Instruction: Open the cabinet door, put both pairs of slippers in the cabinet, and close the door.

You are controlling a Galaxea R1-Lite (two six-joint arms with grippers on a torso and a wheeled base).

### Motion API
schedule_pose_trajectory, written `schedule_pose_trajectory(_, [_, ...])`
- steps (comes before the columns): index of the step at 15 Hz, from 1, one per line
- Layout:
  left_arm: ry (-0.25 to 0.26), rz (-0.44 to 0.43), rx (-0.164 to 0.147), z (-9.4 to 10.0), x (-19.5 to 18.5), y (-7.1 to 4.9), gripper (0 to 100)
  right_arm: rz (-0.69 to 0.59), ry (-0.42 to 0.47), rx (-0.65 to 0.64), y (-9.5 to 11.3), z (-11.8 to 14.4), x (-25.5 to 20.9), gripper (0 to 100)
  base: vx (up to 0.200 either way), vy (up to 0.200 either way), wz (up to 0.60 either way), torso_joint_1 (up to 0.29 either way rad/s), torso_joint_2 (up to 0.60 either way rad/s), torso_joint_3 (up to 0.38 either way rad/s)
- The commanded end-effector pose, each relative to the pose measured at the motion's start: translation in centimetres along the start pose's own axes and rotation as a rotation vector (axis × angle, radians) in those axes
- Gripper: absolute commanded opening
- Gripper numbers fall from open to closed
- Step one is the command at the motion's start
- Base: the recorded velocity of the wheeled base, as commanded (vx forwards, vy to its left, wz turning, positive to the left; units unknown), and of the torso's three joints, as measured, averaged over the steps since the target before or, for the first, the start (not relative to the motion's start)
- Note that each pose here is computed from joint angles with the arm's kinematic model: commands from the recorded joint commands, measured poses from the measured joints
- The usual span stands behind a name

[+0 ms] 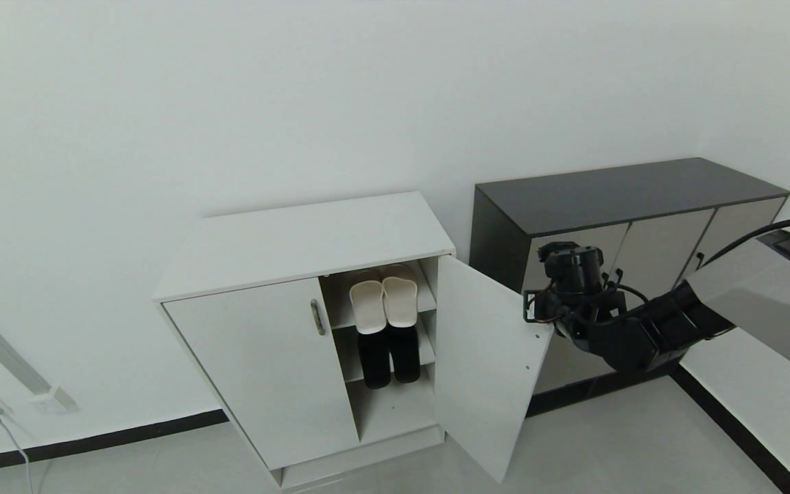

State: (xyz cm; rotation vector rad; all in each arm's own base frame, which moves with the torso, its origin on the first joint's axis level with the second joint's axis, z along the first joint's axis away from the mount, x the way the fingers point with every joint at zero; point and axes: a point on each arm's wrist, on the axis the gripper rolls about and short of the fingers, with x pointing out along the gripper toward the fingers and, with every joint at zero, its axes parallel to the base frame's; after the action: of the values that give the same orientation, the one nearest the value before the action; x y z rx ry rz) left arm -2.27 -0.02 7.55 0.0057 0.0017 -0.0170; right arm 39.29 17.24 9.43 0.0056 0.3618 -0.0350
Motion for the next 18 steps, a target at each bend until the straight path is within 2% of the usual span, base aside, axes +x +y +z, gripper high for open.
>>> schedule_pose_trajectory(1, [0.000, 0.000, 0.000, 0.0, 0.0, 0.0, 0, -0.007, 0.022, -0.008, 0.0, -0.9, 0.7, 0, 0.000, 0.000, 0.00, 0.000, 0.00, 0.000])
schedule_pose_trajectory(4, [0.000, 0.000, 0.000, 0.0, 0.0, 0.0, 0, 0.000, 0.032, -0.014, 0.3, -1.3, 0.5, 0, 0.000, 0.000, 0.00, 0.000, 0.00, 0.000])
schedule_pose_trajectory(6, [0.000, 0.000, 0.000, 0.0, 0.0, 0.0, 0, 0.042, 0.028, -0.011, 1.7, -1.2, -0.9, 0, 0.000, 0.000, 0.00, 0.000, 0.00, 0.000])
schedule_pose_trajectory(10, [0.000, 0.000, 0.000, 0.0, 0.0, 0.0, 0, 0.190, 0.000, -0.024, 6.2, -0.7, -6.3, 0, 0.000, 0.000, 0.00, 0.000, 0.00, 0.000])
schedule_pose_trajectory(12, [0.000, 0.000, 0.000, 0.0, 0.0, 0.0, 0, 0.250, -0.007, -0.034, 7.4, -0.6, -8.6, 0, 0.000, 0.000, 0.00, 0.000, 0.00, 0.000])
schedule_pose_trajectory(14, [0.000, 0.000, 0.002, 0.0, 0.0, 0.0, 0, 0.310, -0.002, -0.035, 7.8, -0.5, -9.9, 0, 0.000, 0.000, 0.00, 0.000, 0.00, 0.000])
schedule_pose_trajectory(18, [0.000, -0.001, 0.002, 0.0, 0.0, 0.0, 0, 0.322, -0.017, -0.053, 7.1, -0.7, -10.0, 0, 0.000, 0.000, 0.00, 0.000, 0.00, 0.000])
